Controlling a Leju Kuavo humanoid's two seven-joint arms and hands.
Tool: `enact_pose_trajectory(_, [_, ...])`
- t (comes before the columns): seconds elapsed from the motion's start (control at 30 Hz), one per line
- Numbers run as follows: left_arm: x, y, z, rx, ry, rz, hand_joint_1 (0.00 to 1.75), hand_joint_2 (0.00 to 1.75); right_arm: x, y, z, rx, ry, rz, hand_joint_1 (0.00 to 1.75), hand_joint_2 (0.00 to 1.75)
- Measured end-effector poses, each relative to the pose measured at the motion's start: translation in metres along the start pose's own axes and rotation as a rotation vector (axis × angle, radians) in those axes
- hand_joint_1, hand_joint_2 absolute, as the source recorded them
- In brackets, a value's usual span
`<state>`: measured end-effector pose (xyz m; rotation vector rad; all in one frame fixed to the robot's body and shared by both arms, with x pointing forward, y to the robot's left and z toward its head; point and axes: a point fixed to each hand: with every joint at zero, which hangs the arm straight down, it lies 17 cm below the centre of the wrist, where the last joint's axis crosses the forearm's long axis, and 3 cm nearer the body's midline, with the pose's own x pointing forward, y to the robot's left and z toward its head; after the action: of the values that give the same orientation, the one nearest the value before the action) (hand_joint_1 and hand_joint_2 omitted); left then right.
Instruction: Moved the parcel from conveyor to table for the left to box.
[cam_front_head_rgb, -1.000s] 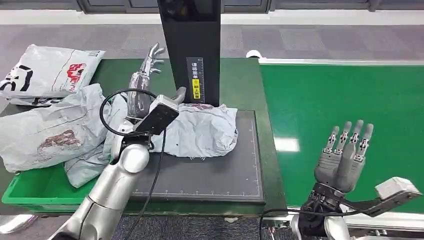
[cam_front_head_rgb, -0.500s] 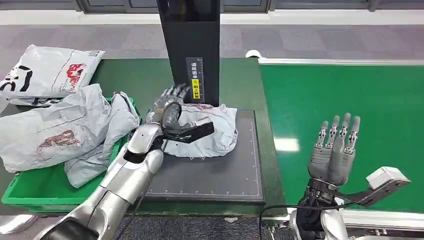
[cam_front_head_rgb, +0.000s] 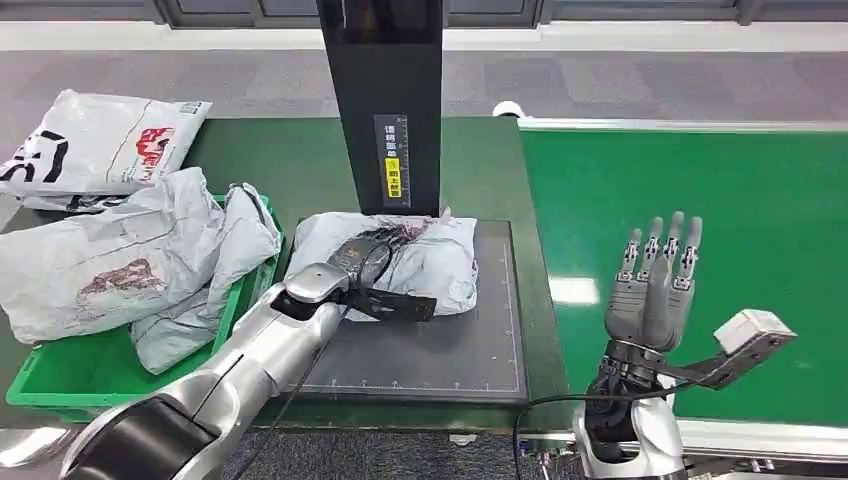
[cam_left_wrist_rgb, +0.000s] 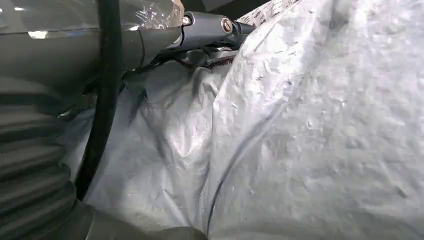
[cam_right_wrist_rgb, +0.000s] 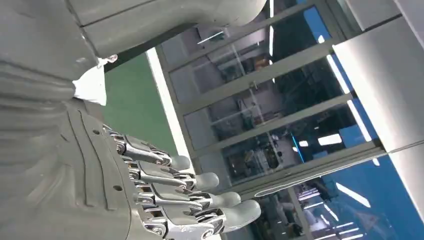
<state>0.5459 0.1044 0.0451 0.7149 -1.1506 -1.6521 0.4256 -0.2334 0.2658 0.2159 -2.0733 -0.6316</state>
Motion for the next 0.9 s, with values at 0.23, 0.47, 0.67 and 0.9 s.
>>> enact_pose_trajectory(0.23, [0.002,-0.003,-0.001,-0.014,-0.014,-0.028,1.75,1.75,0.0,-0.001,0.0,-0.003,-0.007,-0.002,0.0,1.75])
enact_pose_trajectory(0.47, [0.002,0.006,-0.003,-0.004,-0.016,-0.036,1.75,1.75,0.001,-0.001,0.0,-0.004,-0.011,-0.004,0.0,1.75])
enact_pose_trajectory(0.67, [0.005,0.009,-0.004,0.013,-0.028,-0.037,1.75,1.75,0.001,-0.002,0.001,-0.006,-0.014,-0.006,0.0,1.75])
enact_pose_trajectory(0.9, [0.014,0.033,-0.005,0.123,-0.068,-0.002,1.75,1.75,0.005,-0.01,0.003,-0.023,-0.025,0.001,0.0,1.75])
